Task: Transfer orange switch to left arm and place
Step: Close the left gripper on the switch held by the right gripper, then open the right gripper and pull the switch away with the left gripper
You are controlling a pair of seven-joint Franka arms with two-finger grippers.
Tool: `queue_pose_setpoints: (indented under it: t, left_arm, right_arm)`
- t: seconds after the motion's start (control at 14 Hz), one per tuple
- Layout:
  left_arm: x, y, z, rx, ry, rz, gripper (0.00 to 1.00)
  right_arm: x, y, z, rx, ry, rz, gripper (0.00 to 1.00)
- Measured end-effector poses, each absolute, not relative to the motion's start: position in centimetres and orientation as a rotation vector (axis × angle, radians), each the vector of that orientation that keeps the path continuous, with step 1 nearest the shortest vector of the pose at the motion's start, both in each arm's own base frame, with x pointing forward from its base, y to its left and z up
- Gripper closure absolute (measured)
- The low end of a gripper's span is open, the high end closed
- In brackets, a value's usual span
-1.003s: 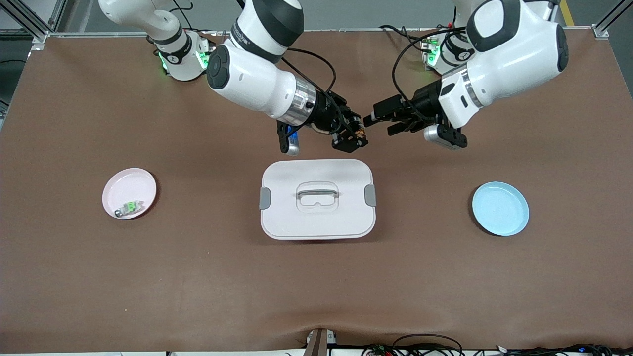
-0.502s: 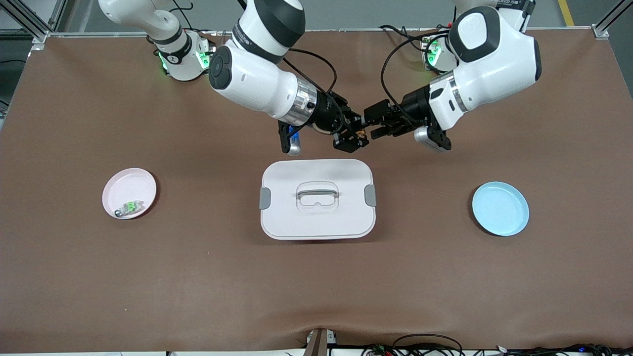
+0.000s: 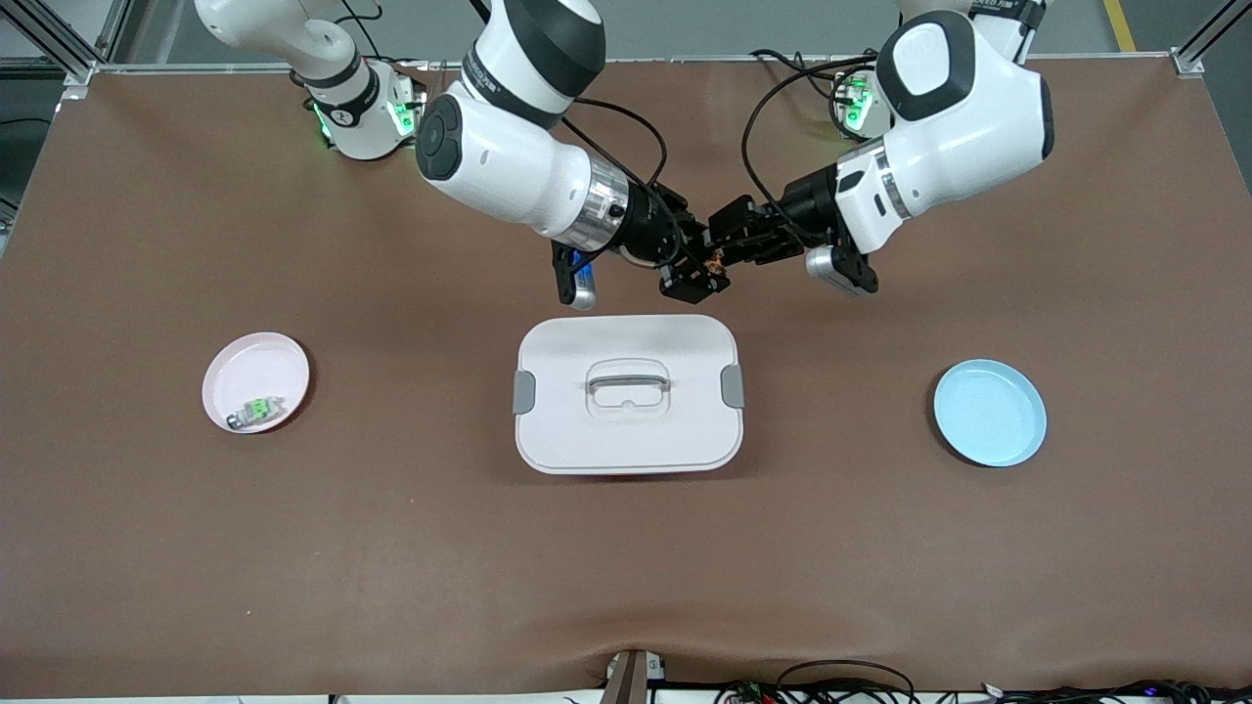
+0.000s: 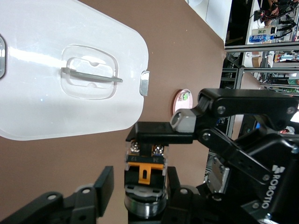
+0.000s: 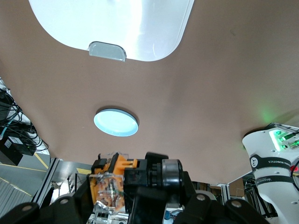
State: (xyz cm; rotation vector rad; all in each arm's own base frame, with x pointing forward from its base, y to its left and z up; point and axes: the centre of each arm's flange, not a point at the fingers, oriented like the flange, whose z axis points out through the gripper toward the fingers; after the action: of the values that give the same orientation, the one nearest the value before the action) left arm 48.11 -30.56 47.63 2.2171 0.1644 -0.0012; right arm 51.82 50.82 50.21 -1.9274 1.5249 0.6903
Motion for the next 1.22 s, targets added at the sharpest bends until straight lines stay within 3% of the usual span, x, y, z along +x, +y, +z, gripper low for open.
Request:
queue_pose_setpoints:
  t: [0.07,0.72,0.93,1.22]
  left_arm:
    - [48.0,-30.8,47.5,2.217,0.169,0.008,0.61]
    - [48.3,-30.7,47.4,2.227,0.143,0.029,0.62]
    - [49.6,-28.3,46.9,2.336,0.083,0.094,0.62]
    - [51.7,-24.1,46.4,2.456,0.046,0.161,0.62]
  right_arm:
    - [51.9,50.8,50.0,-1.931,1.527,0.690,0.27]
    - [52.0,51.0,49.8,-1.922,1.528,0.682,0.27]
    - [52.1,51.0,50.2,-1.918,1.523,0.679,0.01]
    - [52.9,50.1,50.8,-1.908,1.530,0.668,0.00]
